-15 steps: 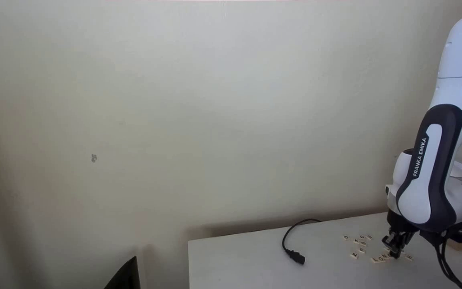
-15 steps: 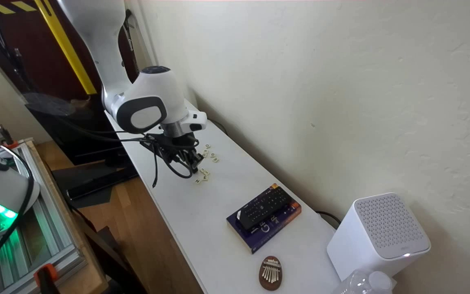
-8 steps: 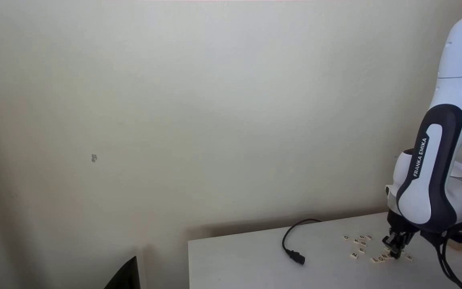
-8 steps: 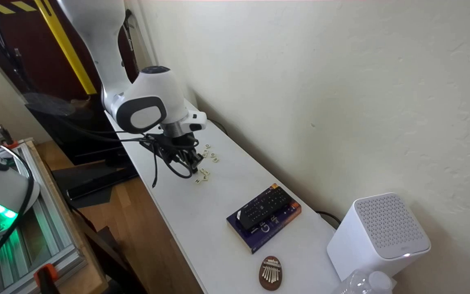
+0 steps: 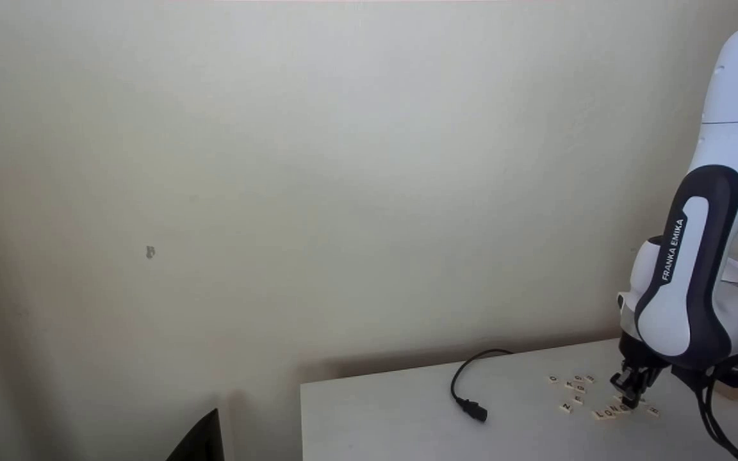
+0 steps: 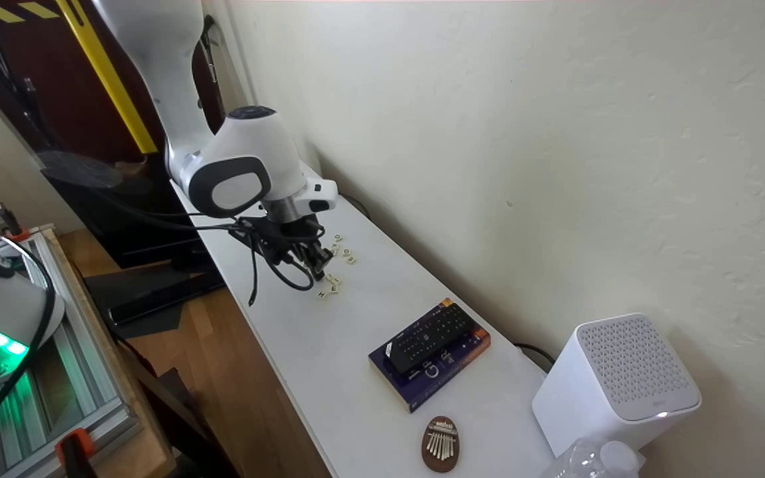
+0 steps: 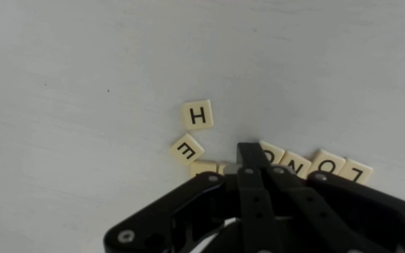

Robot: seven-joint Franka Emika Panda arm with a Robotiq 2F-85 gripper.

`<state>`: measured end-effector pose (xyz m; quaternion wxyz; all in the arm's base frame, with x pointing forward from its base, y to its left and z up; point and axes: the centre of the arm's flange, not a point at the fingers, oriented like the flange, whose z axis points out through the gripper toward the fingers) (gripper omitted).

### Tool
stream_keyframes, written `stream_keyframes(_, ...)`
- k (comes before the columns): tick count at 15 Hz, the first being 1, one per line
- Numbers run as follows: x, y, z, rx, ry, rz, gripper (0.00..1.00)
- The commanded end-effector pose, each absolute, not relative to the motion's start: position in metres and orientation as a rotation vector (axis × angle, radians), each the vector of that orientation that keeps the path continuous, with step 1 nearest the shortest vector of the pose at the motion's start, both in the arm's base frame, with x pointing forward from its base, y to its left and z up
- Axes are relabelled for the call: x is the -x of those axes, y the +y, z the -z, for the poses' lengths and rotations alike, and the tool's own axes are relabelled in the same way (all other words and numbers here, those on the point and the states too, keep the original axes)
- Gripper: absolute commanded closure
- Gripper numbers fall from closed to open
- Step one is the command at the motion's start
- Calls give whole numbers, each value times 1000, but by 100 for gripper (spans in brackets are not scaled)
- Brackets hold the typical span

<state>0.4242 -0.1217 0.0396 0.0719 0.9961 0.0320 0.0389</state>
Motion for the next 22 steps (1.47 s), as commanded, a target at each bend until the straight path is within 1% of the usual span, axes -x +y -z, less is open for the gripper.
stream_keyframes(1, -418, -118, -51, -3023, 85, -161, 100)
stream_keyframes(22, -416, -114, -36, -3077, 55, -55, 100)
